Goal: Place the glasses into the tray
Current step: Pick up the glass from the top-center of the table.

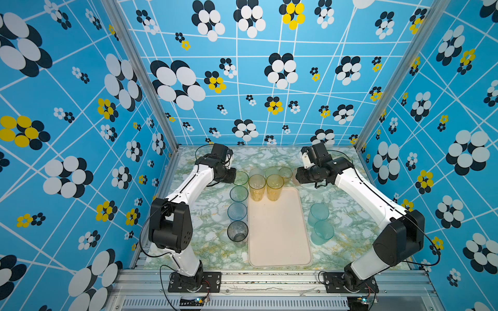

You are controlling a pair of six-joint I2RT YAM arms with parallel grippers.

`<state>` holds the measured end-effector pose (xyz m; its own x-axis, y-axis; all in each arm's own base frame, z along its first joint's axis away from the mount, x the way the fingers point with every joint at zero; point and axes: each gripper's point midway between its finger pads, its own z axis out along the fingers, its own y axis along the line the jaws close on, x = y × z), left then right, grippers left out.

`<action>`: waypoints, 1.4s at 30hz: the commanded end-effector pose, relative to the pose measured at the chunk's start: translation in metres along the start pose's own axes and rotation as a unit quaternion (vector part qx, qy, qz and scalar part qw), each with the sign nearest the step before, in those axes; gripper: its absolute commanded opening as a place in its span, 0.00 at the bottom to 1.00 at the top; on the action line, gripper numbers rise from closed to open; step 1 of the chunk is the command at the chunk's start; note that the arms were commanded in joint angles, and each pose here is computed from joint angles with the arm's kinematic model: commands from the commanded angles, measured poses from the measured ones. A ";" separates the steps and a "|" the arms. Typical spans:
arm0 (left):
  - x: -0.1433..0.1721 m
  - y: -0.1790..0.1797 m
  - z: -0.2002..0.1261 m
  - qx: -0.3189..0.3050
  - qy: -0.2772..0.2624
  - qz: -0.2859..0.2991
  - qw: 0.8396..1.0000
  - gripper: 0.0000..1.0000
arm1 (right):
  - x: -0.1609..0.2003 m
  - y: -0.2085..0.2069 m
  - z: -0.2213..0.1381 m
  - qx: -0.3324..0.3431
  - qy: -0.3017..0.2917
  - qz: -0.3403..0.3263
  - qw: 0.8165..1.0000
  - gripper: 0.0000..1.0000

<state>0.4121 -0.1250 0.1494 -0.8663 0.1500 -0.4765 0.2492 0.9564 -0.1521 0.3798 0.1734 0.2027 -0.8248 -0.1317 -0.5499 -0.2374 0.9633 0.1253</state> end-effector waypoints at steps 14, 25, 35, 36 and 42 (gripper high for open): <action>-0.003 0.006 0.004 -0.039 0.023 0.027 0.999 0.07 | 0.006 -0.001 0.012 -0.006 0.011 0.004 1.000 0.39; -0.016 0.015 -0.008 -0.076 -0.015 0.047 0.996 0.00 | 0.006 -0.001 0.011 -0.008 0.006 0.008 1.000 0.39; -0.032 0.011 -0.020 -0.067 -0.045 0.047 0.996 0.00 | 0.007 -0.001 0.010 -0.010 0.003 0.011 1.000 0.40; -0.033 0.012 -0.022 -0.067 -0.049 0.046 0.995 0.00 | 0.007 -0.001 0.010 -0.011 0.003 0.011 1.000 0.39; -0.042 0.022 -0.045 -0.074 -0.080 0.034 0.994 0.00 | 0.006 -0.001 0.010 -0.011 -0.001 0.013 1.000 0.39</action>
<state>0.4282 -0.1097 0.1663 -0.8280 0.2044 -0.5222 0.2442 0.9697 -0.0076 0.3810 0.1741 0.1899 -0.8298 -0.1281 -0.5431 -0.2378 0.9617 0.1365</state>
